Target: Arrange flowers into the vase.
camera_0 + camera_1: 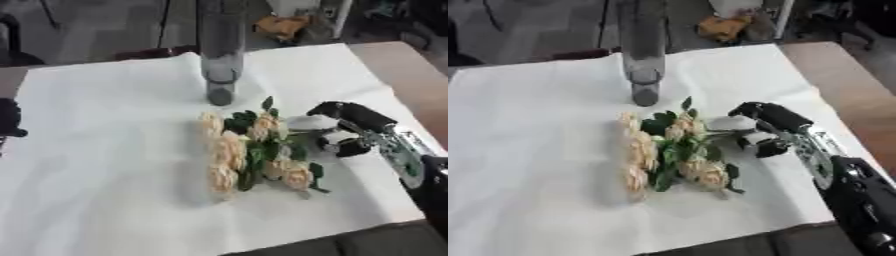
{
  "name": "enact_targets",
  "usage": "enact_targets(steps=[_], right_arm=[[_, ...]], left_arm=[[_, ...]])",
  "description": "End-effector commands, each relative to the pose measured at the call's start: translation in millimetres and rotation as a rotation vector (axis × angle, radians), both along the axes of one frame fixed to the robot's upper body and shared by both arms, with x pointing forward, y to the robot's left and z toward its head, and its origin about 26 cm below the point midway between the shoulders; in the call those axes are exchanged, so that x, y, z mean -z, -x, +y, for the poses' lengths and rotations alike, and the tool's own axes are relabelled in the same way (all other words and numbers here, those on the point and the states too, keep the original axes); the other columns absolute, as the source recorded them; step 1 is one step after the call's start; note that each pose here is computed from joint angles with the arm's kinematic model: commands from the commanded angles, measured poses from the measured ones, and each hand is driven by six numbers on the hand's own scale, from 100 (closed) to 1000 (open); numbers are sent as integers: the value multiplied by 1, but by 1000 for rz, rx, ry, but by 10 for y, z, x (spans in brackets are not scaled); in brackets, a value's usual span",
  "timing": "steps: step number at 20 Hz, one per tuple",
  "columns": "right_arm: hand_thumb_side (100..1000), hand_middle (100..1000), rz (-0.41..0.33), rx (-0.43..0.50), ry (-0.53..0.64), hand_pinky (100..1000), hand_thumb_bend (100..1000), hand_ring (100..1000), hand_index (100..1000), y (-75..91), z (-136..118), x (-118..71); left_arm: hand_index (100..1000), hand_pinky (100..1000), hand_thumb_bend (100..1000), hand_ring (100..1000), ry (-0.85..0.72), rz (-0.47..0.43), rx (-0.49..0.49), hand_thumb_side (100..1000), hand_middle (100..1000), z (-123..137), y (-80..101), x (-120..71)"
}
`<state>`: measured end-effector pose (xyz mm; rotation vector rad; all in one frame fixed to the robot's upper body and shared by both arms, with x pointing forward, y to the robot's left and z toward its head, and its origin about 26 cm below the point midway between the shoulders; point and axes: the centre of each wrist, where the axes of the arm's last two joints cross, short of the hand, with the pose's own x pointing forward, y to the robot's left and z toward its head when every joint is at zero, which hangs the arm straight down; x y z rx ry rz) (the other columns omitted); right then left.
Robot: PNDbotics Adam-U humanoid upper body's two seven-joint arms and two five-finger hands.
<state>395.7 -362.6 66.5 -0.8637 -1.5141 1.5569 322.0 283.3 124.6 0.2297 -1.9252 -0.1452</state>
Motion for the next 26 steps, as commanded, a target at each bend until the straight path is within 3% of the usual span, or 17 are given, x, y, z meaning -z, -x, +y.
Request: enact_targets(steps=[1,7,14,26], right_arm=[[100,797,-61,13,25,805,242,844,890,-47,-33,-116],[100,787,-100,18,53,798,218,835,885,-63,-25,-71],[100,718,-160,30,52,742,100,775,855,-74,-9,-46],[100,627,-323,56,3,665,100,703,814,-76,25,31]], left_arm=[[671,568,940,738,-10,-23,6,614,639,7,-9,-76],[671,568,941,738,-9,-22,7,613,639,7,-9,-73],[671,568,939,737,-7,-21,9,614,638,2,-9,-69],[671,569,939,737,-5,-21,8,615,638,3,-8,-66]])
